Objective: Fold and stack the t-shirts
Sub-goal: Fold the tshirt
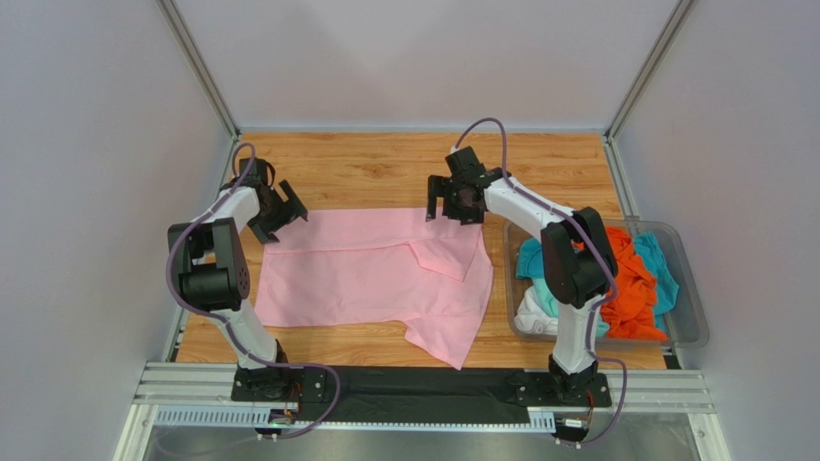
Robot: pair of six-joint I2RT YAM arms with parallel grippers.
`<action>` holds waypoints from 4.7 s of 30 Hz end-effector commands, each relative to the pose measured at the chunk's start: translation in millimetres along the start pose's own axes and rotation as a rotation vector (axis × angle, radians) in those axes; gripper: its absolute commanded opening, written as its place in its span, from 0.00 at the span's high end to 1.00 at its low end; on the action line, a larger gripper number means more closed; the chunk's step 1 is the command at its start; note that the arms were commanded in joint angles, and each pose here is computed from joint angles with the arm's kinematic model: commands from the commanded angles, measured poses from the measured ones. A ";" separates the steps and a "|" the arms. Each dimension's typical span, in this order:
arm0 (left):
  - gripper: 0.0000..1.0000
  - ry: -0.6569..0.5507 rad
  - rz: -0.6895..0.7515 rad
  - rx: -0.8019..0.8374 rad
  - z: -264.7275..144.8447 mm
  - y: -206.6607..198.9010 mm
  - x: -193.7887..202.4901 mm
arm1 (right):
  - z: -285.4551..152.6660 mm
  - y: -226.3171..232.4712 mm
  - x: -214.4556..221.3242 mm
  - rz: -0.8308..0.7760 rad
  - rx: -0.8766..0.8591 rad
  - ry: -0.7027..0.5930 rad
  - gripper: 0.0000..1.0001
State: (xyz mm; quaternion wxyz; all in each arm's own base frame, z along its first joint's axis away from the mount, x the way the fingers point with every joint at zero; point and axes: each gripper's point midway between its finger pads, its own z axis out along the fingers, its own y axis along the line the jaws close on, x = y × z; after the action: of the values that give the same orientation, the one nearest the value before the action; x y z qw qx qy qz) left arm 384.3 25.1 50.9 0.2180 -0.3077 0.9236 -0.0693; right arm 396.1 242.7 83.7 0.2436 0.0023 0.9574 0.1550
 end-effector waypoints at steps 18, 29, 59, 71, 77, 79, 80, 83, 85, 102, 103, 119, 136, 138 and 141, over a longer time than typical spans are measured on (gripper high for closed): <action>0.00 0.014 0.019 -0.063 36.8 -15.9 -56.1 | 55.7 -34.0 -60.2 0.006 -0.001 -0.018 0.01; 0.00 -0.141 -0.082 -0.190 -89.0 37.4 -4.4 | -75.3 1.1 -24.0 -0.114 0.013 -0.206 0.00; 0.61 0.002 -0.421 -0.279 -37.1 133.4 122.4 | -116.8 -35.3 121.1 -0.090 -0.012 -0.094 0.00; 1.00 -0.022 -0.397 -0.253 -35.7 128.9 109.7 | -115.0 -25.9 155.2 -0.234 -0.046 -0.011 0.01; 1.00 -0.056 -0.394 -0.256 -42.9 130.4 106.2 | -106.9 14.9 192.2 -0.478 -0.092 0.064 0.04; 1.00 -0.072 -0.393 -0.255 -46.9 130.9 105.1 | -94.8 18.2 204.2 -0.524 -0.058 0.105 0.06; 1.00 -0.075 -0.395 -0.257 -48.1 131.2 105.0 | -93.6 26.9 210.1 -0.553 -0.063 0.117 0.08; 1.00 -0.081 -0.404 -0.279 -53.6 134.1 106.1 | -80.2 37.6 230.0 -0.611 -0.055 0.182 0.18; 1.00 -0.085 -0.405 -0.289 -55.4 135.7 105.7 | -71.9 38.4 246.5 -0.649 -0.042 0.230 0.25; 1.00 -0.119 -0.500 -0.366 -71.6 154.0 131.2 | -78.5 21.8 317.1 -0.610 0.006 0.349 0.84; 1.00 -0.121 -0.506 -0.368 -72.7 155.1 133.6 | -82.3 23.7 322.7 -0.622 -0.001 0.352 0.88; 1.00 -0.198 -0.517 -0.226 -93.4 130.1 111.7 | -121.9 31.9 245.2 -0.594 0.085 0.134 0.99; 1.00 -0.181 -0.454 -0.125 -82.9 74.9 40.5 | -112.5 19.7 92.8 -0.493 0.171 -0.044 0.99; 1.00 -0.188 -0.454 -0.127 -81.6 71.1 31.6 | -107.7 22.5 84.0 -0.500 0.156 -0.042 0.99; 1.00 -0.190 -0.462 -0.157 -76.8 73.6 24.3 | -98.4 16.5 66.7 -0.484 0.163 -0.035 0.98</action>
State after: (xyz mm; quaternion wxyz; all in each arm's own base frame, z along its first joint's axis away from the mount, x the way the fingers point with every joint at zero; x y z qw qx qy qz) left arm 277.8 61.6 80.2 0.2349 -0.5309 0.8140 -0.0196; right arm 264.7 228.4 128.2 0.2720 -0.1918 0.9430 0.0047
